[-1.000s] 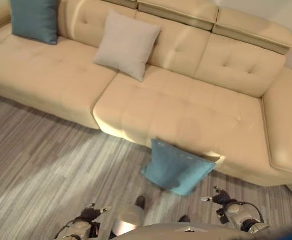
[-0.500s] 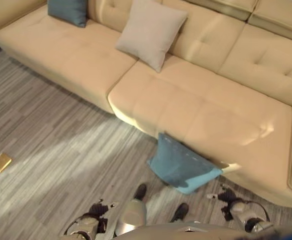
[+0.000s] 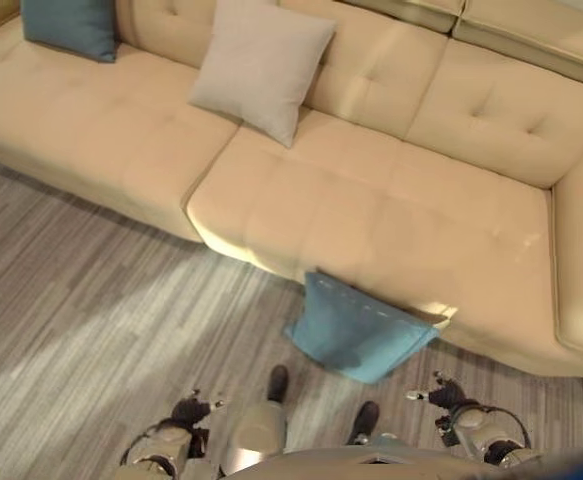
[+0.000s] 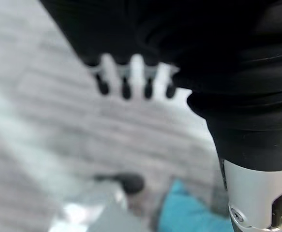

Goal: Pick up all the scattered cushions and arrange them neatly on the sofa.

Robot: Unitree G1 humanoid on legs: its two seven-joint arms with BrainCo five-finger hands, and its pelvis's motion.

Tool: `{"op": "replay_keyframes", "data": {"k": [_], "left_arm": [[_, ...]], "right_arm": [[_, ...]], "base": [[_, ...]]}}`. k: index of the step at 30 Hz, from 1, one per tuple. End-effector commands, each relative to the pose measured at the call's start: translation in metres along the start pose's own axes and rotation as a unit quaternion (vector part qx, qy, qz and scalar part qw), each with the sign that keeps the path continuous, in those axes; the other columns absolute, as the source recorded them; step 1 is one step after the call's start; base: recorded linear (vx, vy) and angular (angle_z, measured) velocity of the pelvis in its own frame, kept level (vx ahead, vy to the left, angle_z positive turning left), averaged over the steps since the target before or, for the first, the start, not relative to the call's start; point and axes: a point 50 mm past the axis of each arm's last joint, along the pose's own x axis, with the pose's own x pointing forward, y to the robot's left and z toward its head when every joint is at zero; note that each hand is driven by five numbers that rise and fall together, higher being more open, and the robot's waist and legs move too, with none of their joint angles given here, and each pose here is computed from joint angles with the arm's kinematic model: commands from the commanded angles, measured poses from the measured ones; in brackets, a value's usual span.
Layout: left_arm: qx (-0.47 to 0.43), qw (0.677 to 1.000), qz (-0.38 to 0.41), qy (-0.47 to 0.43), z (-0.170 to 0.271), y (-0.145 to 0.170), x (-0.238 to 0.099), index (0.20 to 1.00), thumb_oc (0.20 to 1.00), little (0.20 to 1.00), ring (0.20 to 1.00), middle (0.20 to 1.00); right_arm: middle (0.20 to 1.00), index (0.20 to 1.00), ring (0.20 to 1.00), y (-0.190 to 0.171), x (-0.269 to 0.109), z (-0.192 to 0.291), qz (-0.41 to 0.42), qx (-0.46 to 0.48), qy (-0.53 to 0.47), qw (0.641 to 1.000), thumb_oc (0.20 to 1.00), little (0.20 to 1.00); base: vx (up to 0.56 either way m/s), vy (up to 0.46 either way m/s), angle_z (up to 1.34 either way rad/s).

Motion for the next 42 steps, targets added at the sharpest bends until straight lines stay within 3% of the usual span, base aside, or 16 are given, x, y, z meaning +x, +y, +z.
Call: {"op": "replay_keyframes", "data": {"k": [1,7,10,14,22,31,34,42], "left_arm": [[-0.016,1.0,0.015,-0.012,0.004,0.0,0.0,1.0,1.0,1.0,1.0,1.0],[-0.061,0.992,0.039,-0.103,0.055,0.003,0.004,1.0,1.0,1.0,1.0,1.0],[-0.104,0.973,0.057,-0.199,0.113,0.005,0.0,1.0,1.0,1.0,1.0,1.0],[-0.119,0.959,0.065,-0.248,0.145,0.009,-0.005,1.0,1.0,1.0,1.0,1.0],[-0.167,0.911,0.092,-0.365,0.223,0.017,-0.031,1.0,1.0,1.0,1.0,1.0],[-0.211,0.87,0.067,-0.441,0.277,0.014,-0.06,1.0,1.0,1.0,1.0,1.0],[-0.215,0.844,0.065,-0.488,0.311,0.021,-0.081,1.0,1.0,1.0,1.0,1.0],[-0.23,0.823,0.088,-0.511,0.33,0.037,-0.096,1.0,1.0,1.0,1.0,1.0]], "right_arm": [[1.0,1.0,1.0,-0.022,0.005,0.029,-0.04,-0.011,-0.054,0.998,1.0,1.0],[1.0,1.0,1.0,-0.044,0.008,0.067,-0.098,0.011,-0.111,0.989,1.0,1.0],[1.0,1.0,1.0,-0.075,0.004,0.114,-0.168,0.045,-0.176,0.969,1.0,1.0],[1.0,1.0,1.0,-0.088,-0.001,0.141,-0.195,0.057,-0.216,0.955,1.0,1.0],[1.0,1.0,1.0,-0.132,-0.032,0.213,-0.294,0.129,-0.331,0.887,1.0,1.0],[1.0,1.0,1.0,-0.152,-0.055,0.258,-0.303,0.17,-0.389,0.853,1.0,1.0],[1.0,1.0,1.0,-0.163,-0.075,0.287,-0.304,0.21,-0.434,0.822,1.0,1.0],[1.0,1.0,1.0,-0.156,-0.098,0.314,-0.288,0.233,-0.497,0.784,1.0,1.0]], "base": [[-0.09,0.054,-0.18],[-0.15,0.034,-0.17],[-0.14,0.046,-0.17],[-0.11,0.03,-0.36],[-0.03,0.048,-0.32],[0.01,0.036,-0.22],[0.03,0.018,-0.03],[0.04,0.033,0.0]]}}
